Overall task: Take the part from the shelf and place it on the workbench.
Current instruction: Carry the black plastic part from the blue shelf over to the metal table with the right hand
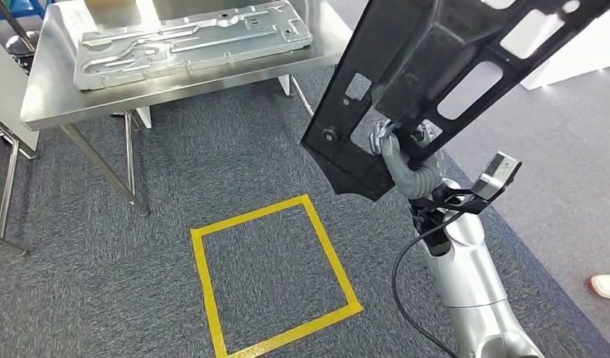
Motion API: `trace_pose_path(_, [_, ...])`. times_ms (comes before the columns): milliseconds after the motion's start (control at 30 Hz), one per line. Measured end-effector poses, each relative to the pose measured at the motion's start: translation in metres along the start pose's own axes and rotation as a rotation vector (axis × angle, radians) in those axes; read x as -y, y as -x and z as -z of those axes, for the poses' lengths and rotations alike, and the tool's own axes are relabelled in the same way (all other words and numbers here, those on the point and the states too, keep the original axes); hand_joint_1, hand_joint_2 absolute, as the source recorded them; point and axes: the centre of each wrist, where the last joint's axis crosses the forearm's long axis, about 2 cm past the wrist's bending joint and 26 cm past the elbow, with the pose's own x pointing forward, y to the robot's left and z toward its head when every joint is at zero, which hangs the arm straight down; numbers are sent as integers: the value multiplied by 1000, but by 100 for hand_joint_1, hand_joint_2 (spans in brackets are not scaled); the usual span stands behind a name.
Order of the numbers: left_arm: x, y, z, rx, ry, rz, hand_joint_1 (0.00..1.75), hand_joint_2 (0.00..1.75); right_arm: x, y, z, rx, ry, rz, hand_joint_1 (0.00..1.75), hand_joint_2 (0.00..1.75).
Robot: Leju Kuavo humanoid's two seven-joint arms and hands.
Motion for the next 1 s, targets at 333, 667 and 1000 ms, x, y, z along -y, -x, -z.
trace_pose_path(333, [-2,-3,1,-18,2,-7,0,175,0,0,-3,-2,-8,6,175,175])
trace_pose_path(667, [0,0,0,-31,1,-11,0,175,1,-4,-1,11,-24,-2,175,175])
trace_pose_path(1000, [2,-3,-1,-25,6,-15,0,175,2,-4,-4,2,-25,-7,175,175])
